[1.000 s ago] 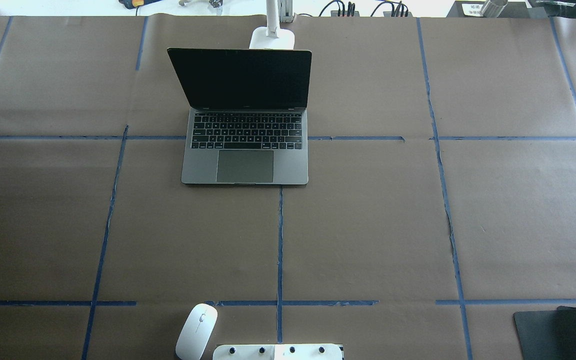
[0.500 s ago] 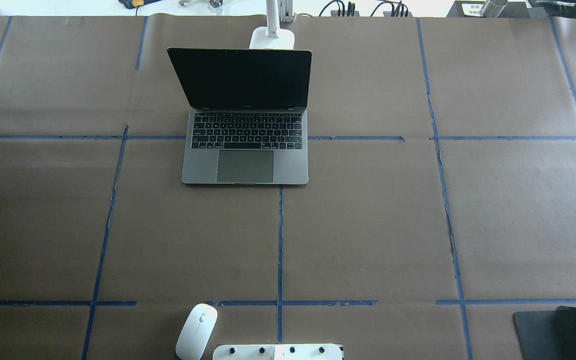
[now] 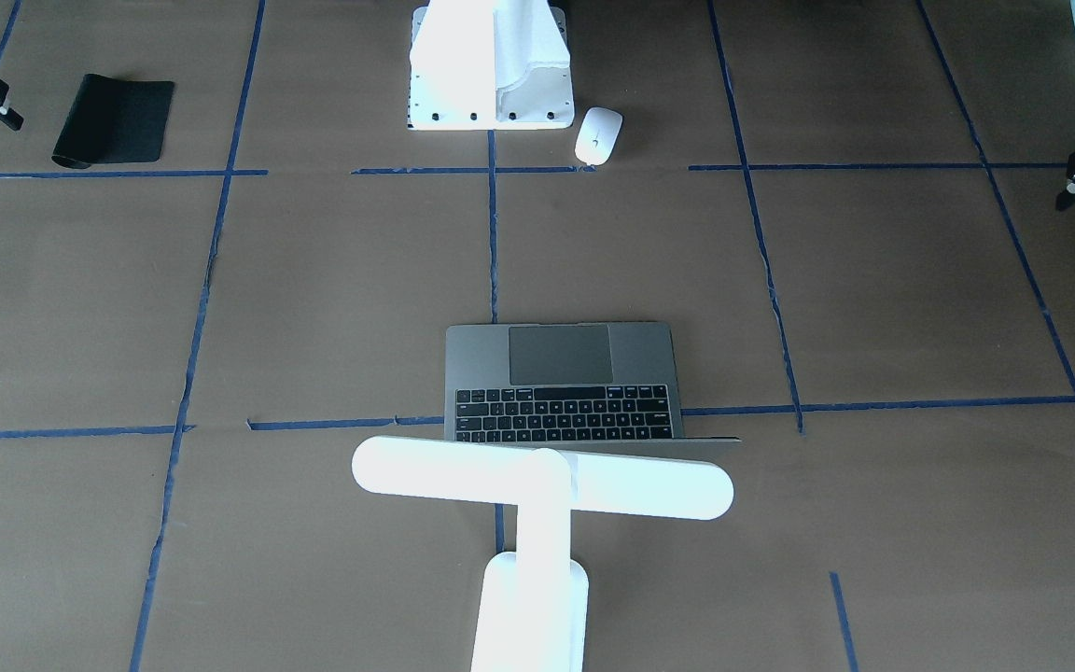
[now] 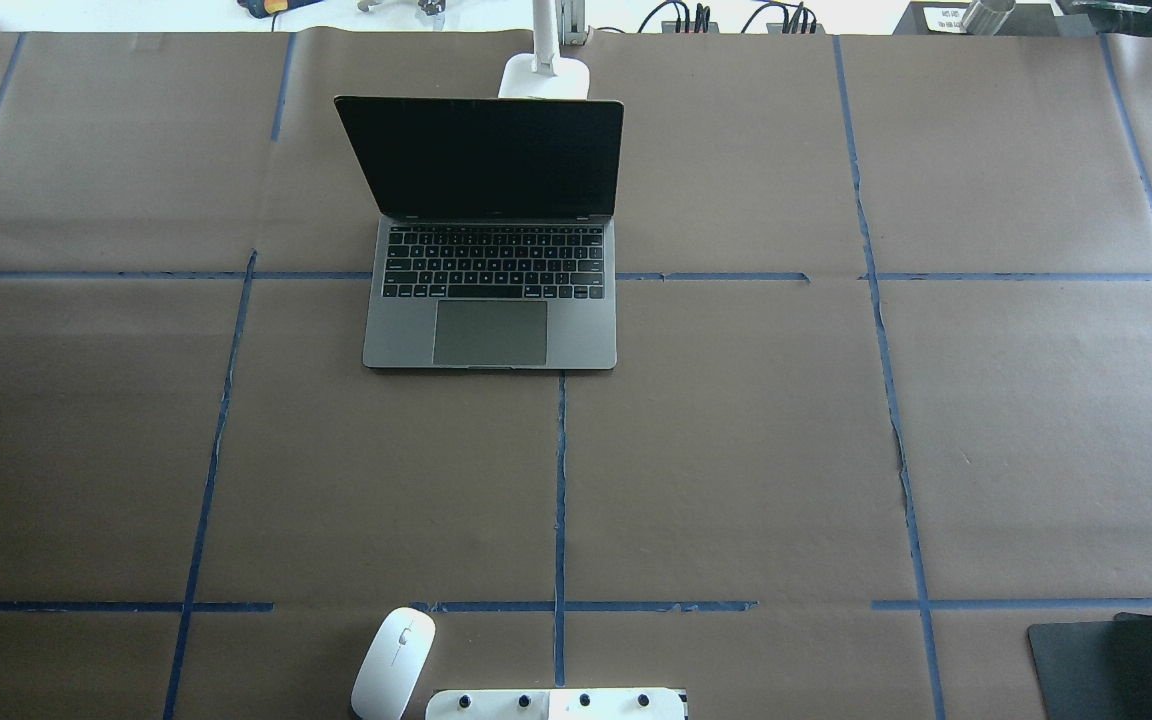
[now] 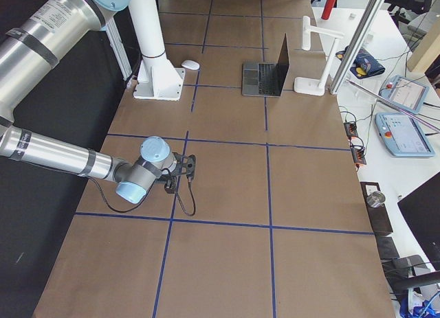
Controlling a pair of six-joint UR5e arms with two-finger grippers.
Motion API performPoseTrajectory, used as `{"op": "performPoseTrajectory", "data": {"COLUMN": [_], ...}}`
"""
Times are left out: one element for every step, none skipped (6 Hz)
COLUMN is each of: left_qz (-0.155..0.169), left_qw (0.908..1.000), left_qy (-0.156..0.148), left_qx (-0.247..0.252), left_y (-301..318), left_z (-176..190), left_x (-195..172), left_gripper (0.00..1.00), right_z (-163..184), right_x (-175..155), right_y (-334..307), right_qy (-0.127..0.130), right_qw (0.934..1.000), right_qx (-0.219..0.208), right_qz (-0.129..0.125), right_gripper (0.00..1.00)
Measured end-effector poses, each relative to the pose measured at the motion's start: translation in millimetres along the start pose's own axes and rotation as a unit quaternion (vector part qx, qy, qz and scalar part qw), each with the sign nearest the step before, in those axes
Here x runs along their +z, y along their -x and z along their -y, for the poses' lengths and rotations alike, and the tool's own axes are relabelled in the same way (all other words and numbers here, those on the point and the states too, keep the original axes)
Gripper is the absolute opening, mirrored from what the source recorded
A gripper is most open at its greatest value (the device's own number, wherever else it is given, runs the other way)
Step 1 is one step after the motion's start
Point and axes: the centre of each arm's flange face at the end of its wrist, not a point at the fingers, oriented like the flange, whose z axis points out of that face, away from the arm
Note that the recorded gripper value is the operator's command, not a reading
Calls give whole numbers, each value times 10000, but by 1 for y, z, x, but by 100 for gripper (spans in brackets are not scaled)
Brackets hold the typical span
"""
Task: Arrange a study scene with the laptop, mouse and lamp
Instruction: 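Grasp the black mouse pad edge with the right gripper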
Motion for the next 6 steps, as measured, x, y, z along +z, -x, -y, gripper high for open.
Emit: {"op": "performPoseTrajectory", "data": {"left_qz": [0, 0, 0, 2, 6, 10], "left_qw": [10000, 10000, 10000, 10000, 10000, 10000], "left_qy": [-2, -2, -3, -3, -7, -16], "left_qx": [2, 3, 5, 6, 9, 13], "left_y": [-1, -1, -1, -1, -1, -2], "left_z": [0, 0, 0, 0, 0, 0], "left_x": [0, 0, 0, 0, -1, -2], "left_gripper": [100, 100, 100, 100, 100, 100], "right_z": [-7, -16, -28, -42, -50, -54], "right_x": [15, 34, 59, 76, 80, 81], "right_y": [0, 5, 18, 30, 35, 36], "right_qy": [51, 78, 29, -39, -30, 3], "right_qw": [9999, 9997, 9993, 9994, 9996, 9997], "right_qx": [43, 109, 166, 186, 179, 163], "right_qz": [-112, -207, -321, -294, -204, -169], "right_gripper": [98, 99, 98, 94, 47, 8]}}
